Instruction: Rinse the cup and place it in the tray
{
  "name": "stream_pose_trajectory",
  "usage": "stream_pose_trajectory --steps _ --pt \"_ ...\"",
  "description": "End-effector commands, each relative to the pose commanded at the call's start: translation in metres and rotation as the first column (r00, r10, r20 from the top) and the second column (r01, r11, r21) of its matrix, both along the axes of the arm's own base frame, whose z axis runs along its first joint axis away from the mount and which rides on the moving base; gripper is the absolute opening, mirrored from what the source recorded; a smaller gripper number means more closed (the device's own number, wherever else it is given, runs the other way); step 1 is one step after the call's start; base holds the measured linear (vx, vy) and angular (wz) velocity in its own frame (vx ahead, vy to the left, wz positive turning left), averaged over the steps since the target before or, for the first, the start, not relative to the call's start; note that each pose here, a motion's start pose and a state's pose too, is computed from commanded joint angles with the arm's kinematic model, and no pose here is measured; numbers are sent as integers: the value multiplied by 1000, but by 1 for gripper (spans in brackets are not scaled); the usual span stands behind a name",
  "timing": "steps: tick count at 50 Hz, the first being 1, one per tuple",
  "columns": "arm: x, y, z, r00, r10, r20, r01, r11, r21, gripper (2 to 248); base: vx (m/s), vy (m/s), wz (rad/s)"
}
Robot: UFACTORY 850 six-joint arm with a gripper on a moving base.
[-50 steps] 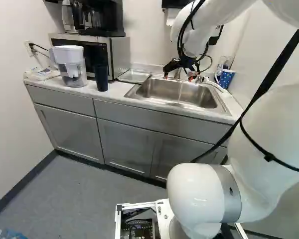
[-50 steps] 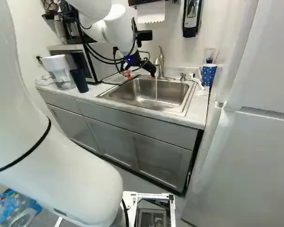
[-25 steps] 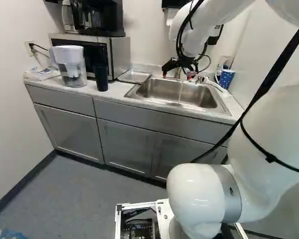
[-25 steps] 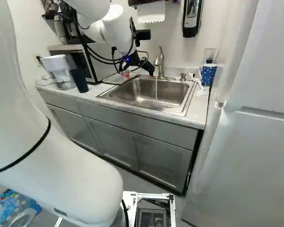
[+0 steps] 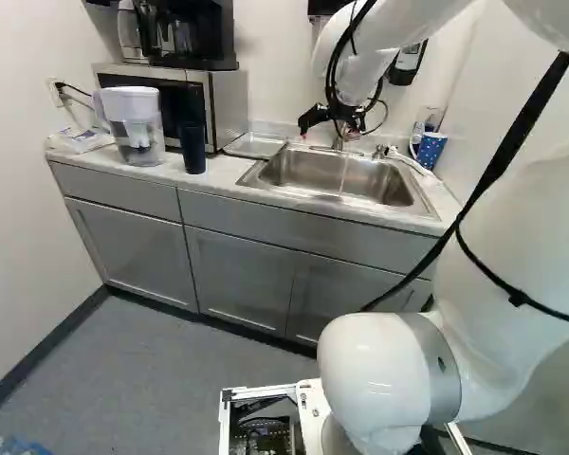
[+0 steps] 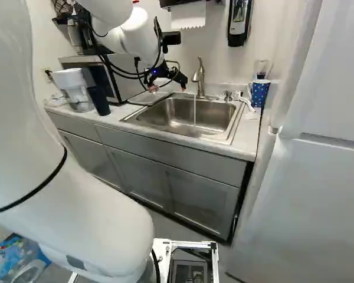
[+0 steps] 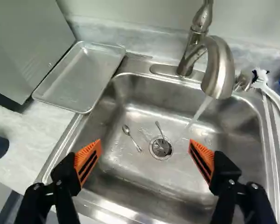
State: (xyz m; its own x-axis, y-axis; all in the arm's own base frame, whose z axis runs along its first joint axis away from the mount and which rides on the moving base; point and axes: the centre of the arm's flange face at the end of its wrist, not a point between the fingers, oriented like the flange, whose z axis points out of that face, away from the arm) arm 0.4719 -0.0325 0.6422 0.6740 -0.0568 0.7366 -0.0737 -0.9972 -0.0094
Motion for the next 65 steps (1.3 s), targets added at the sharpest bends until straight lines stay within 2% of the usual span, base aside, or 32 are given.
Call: stream_pose_trajectory --steps 7,15,36,51,65 --pt "6 11 2 999 23 30 -23 1000 -2 247 0 0 0" --pt "14 23 6 995 45 87 -45 999 0 247 0 0 0" --pt "29 56 16 973 99 209 -102 995 6 247 0 0 0" --pt "37 79 20 956 140 257 -146 989 2 247 0 0 0" --pt "42 101 21 944 186 271 -191 982 -10 247 0 0 0"
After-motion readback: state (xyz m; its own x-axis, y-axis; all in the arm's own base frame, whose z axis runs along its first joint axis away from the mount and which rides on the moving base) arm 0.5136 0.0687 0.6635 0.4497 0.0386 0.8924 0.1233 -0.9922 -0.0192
